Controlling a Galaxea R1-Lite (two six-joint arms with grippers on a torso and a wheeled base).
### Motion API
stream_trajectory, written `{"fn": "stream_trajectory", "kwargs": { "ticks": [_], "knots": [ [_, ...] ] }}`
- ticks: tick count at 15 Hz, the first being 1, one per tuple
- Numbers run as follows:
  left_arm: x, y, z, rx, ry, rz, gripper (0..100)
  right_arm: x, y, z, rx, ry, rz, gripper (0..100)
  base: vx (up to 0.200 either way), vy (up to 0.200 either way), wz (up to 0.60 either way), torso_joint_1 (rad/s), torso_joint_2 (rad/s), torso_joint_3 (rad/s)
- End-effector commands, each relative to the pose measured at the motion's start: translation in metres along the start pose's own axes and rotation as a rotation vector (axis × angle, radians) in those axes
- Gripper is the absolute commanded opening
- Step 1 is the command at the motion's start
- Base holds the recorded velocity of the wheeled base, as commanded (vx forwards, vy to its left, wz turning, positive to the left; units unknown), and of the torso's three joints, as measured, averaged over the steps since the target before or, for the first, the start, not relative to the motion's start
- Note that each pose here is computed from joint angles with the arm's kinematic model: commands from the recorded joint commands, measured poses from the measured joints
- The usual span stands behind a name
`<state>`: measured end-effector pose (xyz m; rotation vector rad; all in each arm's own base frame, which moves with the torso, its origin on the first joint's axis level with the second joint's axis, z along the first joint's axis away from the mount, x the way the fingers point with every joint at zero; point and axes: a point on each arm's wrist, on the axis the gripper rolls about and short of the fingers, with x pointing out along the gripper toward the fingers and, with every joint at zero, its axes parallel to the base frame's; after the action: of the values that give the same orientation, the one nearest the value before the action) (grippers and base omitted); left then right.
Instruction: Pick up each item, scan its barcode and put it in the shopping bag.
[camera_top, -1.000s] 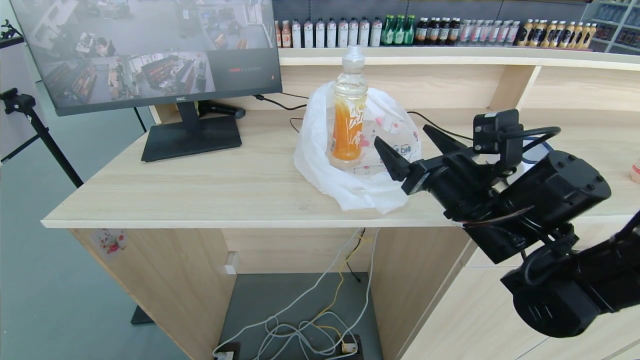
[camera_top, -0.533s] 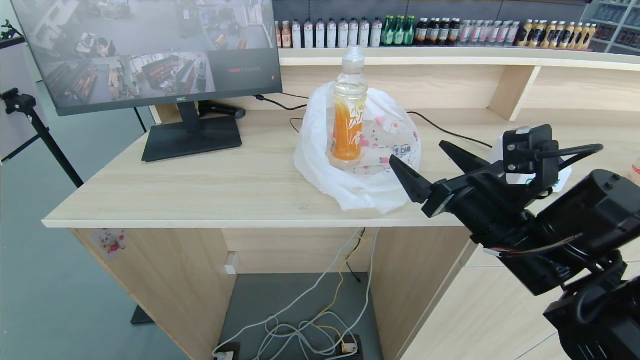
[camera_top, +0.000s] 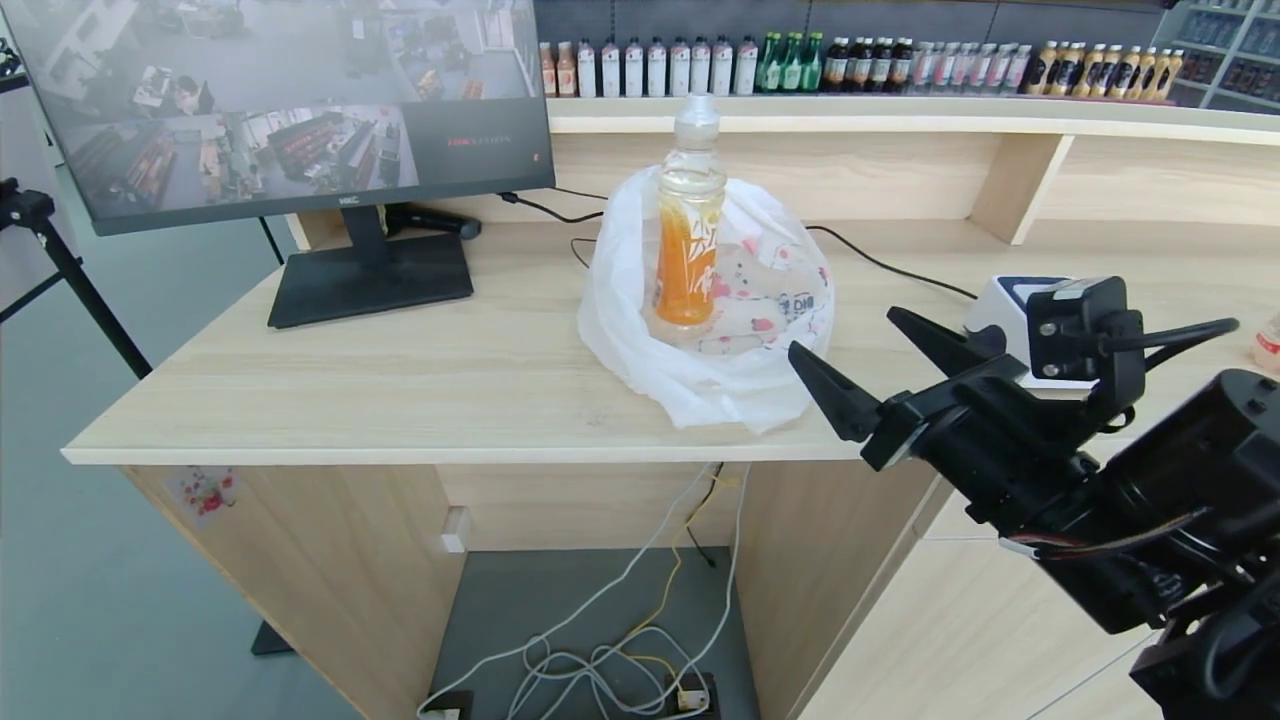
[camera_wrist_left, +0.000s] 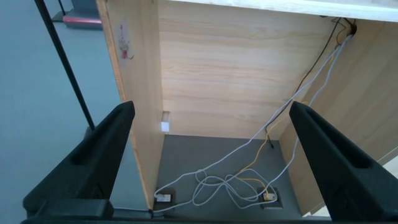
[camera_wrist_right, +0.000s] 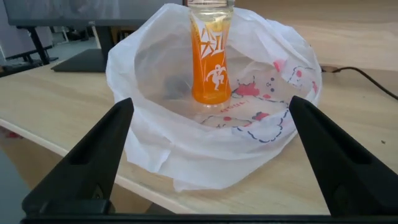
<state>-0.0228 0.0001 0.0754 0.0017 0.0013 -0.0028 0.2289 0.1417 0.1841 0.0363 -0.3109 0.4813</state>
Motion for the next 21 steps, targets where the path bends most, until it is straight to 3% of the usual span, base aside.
{"fn": "stream_trajectory", "kwargs": {
  "ticks": [1, 6, 10, 21],
  "knots": [
    [0.0, 0.0, 0.0, 0.0, -0.001, 0.001, 100, -0.001, 0.0, -0.001, -0.001, 0.006, -0.002, 100, 0.0, -0.2, 0.0, 0.012, 0.0, 0.002],
    [0.0, 0.0, 0.0, -0.005, -0.001, 0.003, 100, -0.013, -0.001, 0.003, -0.001, 0.011, -0.002, 100, 0.0, -0.2, 0.0, -0.001, 0.0, 0.001],
    [0.0, 0.0, 0.0, -0.008, -0.001, 0.003, 100, -0.008, -0.002, 0.015, 0.002, -0.044, -0.006, 100, 0.0, -0.2, 0.0, 0.002, 0.0, 0.001],
    [0.0, 0.0, 0.0, -0.008, -0.001, 0.003, 100, -0.029, -0.002, 0.014, -0.003, -0.009, 0.002, 100, 0.0, -0.2, 0.0, 0.003, 0.0, 0.001]
  ]
}}
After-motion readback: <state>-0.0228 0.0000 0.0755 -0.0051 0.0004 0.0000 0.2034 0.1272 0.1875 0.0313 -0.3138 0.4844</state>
